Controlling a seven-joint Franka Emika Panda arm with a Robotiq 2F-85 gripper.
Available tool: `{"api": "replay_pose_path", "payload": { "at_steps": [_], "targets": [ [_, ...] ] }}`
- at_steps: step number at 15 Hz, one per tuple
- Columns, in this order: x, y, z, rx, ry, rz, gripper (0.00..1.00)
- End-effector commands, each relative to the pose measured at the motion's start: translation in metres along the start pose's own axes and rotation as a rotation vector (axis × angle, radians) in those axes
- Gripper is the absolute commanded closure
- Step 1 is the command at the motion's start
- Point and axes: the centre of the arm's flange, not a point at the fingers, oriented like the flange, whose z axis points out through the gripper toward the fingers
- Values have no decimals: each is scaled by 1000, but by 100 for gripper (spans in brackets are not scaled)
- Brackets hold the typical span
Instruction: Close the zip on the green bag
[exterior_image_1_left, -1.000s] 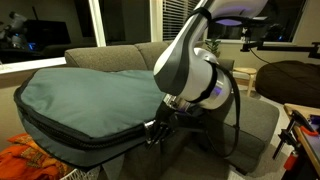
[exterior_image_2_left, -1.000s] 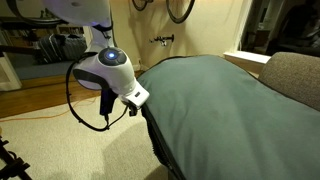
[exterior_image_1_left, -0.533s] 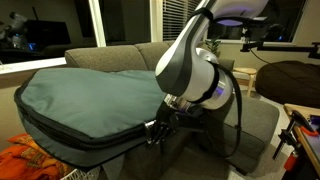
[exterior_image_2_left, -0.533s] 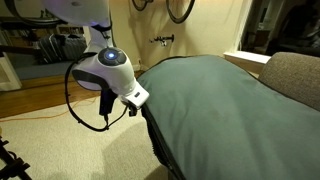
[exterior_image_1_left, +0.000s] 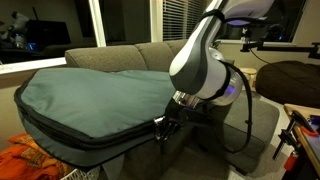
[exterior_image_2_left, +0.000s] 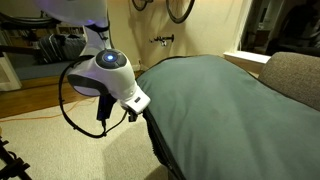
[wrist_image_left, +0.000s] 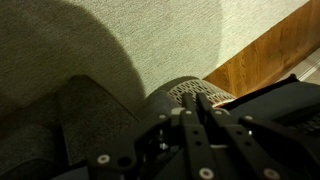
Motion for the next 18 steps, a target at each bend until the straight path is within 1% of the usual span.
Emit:
{"api": "replay_pose_path", "payload": {
  "at_steps": [1, 10, 18],
  "targets": [
    [-60, 43, -23, -12, 28, 35, 94],
    [-59, 66, -32, -2, 25, 91, 94],
    [-52, 91, -41, 1, 30, 116, 94]
  ]
}}
